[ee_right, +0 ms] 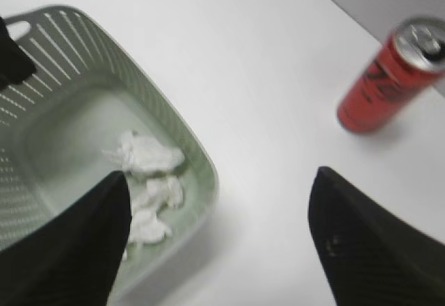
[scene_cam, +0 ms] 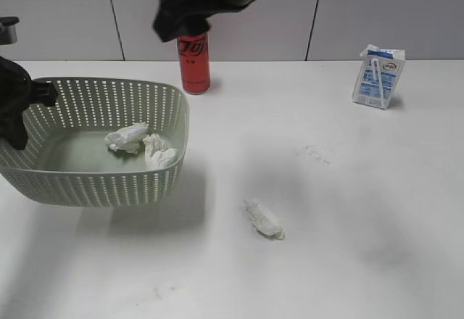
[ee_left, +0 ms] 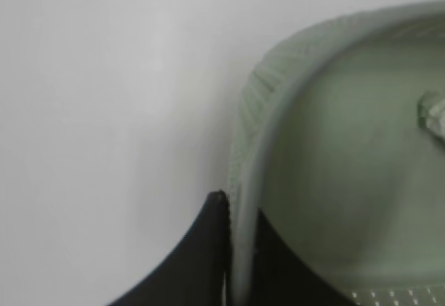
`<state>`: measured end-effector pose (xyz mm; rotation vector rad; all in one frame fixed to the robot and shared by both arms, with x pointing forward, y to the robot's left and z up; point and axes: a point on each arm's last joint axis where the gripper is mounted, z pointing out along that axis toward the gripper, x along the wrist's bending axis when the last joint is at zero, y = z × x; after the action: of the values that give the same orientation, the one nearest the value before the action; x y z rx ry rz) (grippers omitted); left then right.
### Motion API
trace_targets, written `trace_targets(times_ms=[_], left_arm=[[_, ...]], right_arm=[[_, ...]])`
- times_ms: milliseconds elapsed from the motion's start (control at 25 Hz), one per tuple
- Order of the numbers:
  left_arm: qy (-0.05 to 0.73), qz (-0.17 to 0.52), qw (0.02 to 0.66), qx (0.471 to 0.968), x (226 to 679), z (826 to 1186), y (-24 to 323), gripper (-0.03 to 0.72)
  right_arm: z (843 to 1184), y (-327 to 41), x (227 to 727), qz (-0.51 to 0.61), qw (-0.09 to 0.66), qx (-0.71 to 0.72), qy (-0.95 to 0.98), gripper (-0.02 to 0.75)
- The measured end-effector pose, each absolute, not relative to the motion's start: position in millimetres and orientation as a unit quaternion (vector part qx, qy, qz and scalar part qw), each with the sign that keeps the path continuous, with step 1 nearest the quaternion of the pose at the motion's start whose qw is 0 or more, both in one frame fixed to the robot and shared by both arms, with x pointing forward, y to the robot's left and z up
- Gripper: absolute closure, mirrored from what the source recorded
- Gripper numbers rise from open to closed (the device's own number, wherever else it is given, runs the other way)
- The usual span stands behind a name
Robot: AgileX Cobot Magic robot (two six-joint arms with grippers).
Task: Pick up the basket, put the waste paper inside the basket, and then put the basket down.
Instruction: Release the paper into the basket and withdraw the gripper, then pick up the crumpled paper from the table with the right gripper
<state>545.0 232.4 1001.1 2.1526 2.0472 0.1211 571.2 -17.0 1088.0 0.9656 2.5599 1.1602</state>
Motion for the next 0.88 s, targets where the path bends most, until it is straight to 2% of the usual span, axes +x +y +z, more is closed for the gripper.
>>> trace_targets(times_ms=[120, 280, 400, 480, 600, 880], left_arm=[[0.686, 0.04, 0.084, 0.721, 545.0, 1001.1, 232.4, 0.688], [0.686, 0.04, 0.084, 0.721, 545.0, 1001.1, 232.4, 0.688], [0.686, 0.04, 0.083, 0.722, 544.9, 1001.0, 232.4, 0.688], [0.686, 0.039, 0.082, 0.722, 544.6, 1001.0, 232.5, 0.688], [0.686, 0.039, 0.082, 0.722, 544.5, 1001.0, 232.5, 0.688], [0.686, 0.039, 0.083, 0.721, 544.6, 1001.0, 232.4, 0.688]], right_arm=[[1077.6, -45.8, 568.5, 0.301, 0.024, 0.376, 0.876, 0.16], [1013.5, -62.1, 548.4, 0.177, -0.059, 0.408, 0.894, 0.166], [959.0, -74.4, 535.8, 0.136, -0.059, 0.426, 0.892, 0.165], [936.5, -81.4, 531.8, 0.139, -0.035, 0.433, 0.89, 0.165], [922.9, -84.1, 527.8, 0.152, -0.011, 0.433, 0.888, 0.166], [922.5, -56.7, 517.5, 0.194, 0.029, 0.366, 0.91, 0.169]])
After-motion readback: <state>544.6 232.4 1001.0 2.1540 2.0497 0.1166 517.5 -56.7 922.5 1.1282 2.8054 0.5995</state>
